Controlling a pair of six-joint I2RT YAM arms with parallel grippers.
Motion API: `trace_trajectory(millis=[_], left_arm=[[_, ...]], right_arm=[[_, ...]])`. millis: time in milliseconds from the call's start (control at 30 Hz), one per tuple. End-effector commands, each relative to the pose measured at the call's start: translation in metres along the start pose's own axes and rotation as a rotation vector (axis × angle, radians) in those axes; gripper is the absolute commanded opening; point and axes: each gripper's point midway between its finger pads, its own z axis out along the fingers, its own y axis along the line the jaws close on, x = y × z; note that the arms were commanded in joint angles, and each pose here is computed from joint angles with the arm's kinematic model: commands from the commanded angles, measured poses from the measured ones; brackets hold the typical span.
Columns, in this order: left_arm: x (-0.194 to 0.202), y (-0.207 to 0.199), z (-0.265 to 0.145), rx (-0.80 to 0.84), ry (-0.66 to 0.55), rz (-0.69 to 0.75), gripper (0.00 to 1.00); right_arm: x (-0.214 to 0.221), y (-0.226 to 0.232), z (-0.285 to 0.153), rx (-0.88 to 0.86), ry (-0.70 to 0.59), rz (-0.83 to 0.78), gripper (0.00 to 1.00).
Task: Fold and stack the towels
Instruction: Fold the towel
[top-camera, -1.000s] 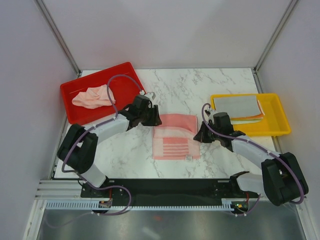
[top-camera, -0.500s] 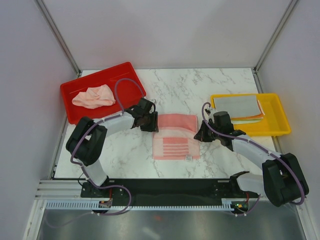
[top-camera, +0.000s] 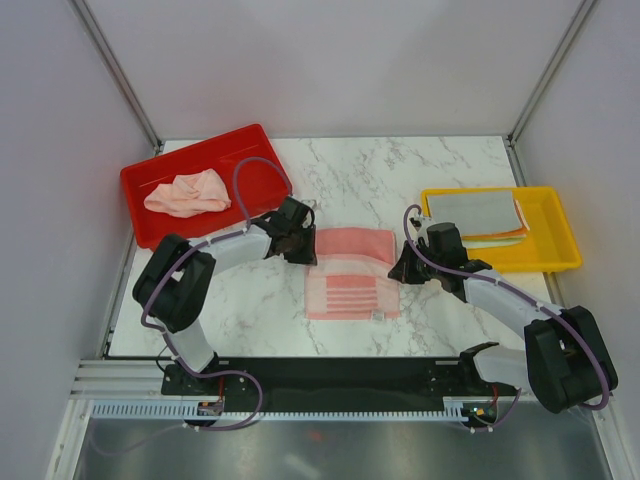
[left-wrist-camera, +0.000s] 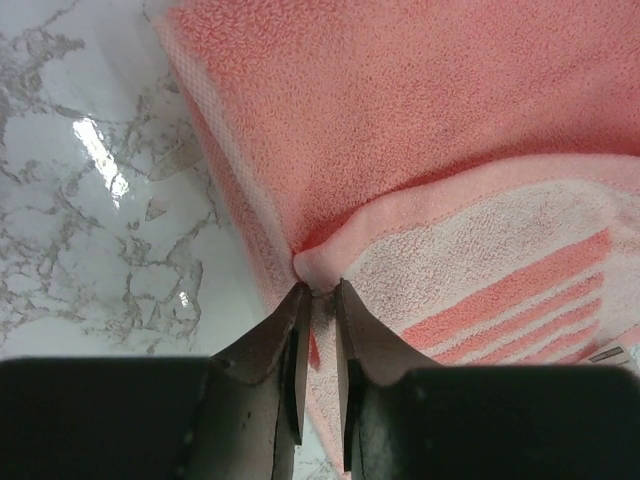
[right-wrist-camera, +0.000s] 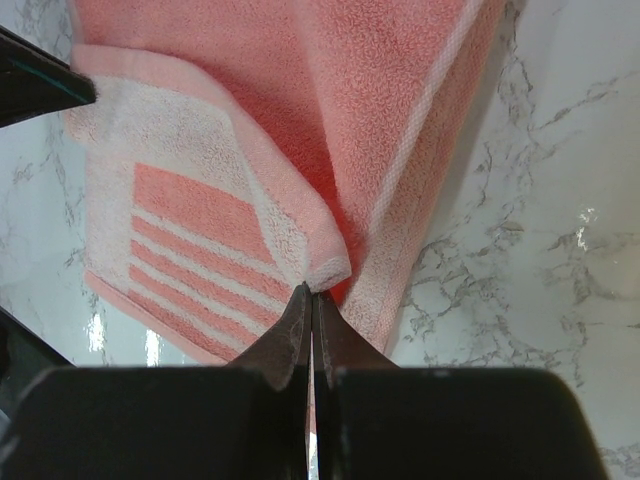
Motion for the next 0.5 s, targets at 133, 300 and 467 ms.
trace_trajectory(millis=[133, 300, 467], left_arm=[[-0.027, -0.016, -0.016, 0.026, -0.072, 0.024, 0.40], [-0.030, -0.020, -0.017, 0.041, -0.074, 0.031, 0.24], [-0.030, -0.023, -0.014, 0.053, -0.063, 0.024, 0.12]], right_arm=[[-0.017, 0.007, -0.003, -0.012, -0.047, -0.033, 0.00], [-0.018, 0.006, -0.001, -0.008, -0.046, -0.032, 0.00], [-0.019, 0.007, -0.002, -0.008, -0.047, -0.032, 0.00]])
